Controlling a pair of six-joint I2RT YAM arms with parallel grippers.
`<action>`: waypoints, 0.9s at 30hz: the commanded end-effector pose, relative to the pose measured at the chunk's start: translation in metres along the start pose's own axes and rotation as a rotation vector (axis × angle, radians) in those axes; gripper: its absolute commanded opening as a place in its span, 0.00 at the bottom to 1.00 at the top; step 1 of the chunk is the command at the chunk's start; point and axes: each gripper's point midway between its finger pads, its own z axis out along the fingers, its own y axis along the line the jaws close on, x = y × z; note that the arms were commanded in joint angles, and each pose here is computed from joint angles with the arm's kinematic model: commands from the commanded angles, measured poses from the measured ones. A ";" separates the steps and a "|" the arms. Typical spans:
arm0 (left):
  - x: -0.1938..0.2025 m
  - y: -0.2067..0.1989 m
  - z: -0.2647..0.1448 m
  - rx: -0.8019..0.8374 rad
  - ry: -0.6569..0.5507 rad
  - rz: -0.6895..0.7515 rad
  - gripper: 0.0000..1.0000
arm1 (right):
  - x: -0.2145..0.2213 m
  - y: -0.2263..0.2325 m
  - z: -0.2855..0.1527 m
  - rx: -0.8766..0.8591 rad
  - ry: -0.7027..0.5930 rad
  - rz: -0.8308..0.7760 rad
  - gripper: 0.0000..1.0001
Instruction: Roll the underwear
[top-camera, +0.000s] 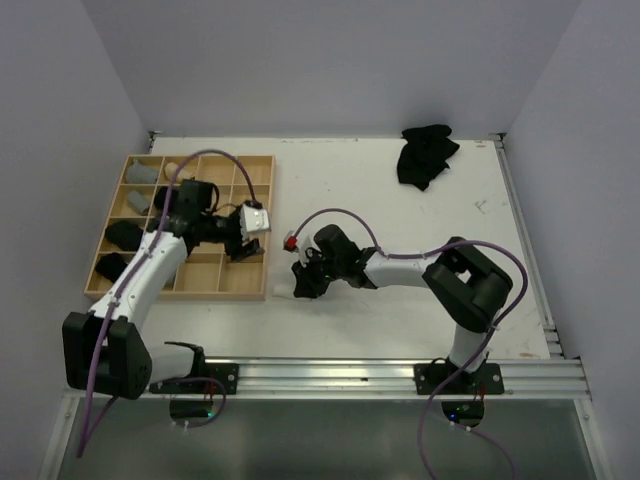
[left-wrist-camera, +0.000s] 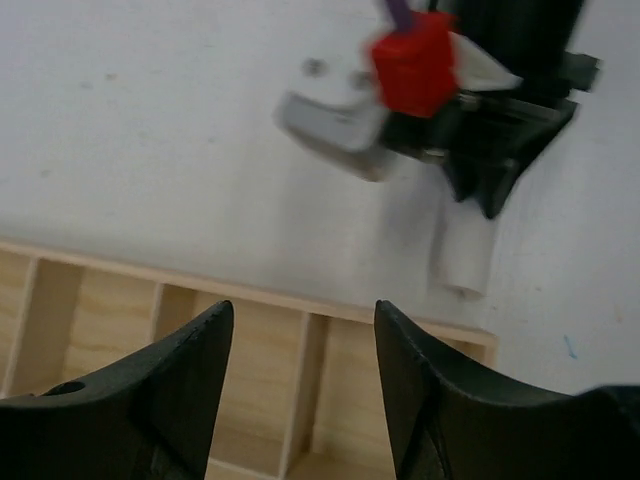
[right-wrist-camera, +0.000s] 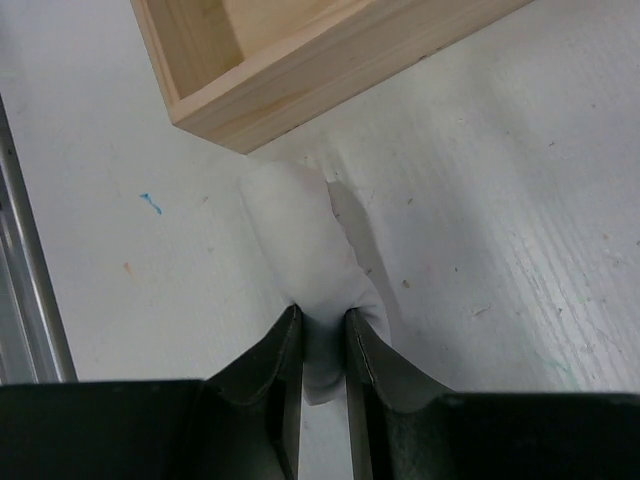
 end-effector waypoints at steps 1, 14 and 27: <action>0.042 -0.070 0.019 0.165 0.094 0.186 0.62 | 0.117 -0.002 -0.003 0.002 0.346 0.216 0.07; 0.067 -0.121 0.088 0.219 0.150 0.378 0.66 | 0.129 -0.007 0.006 -0.047 0.367 0.322 0.08; 0.104 -0.150 0.112 0.358 0.254 0.384 0.59 | 0.147 -0.011 0.013 -0.072 0.412 0.417 0.08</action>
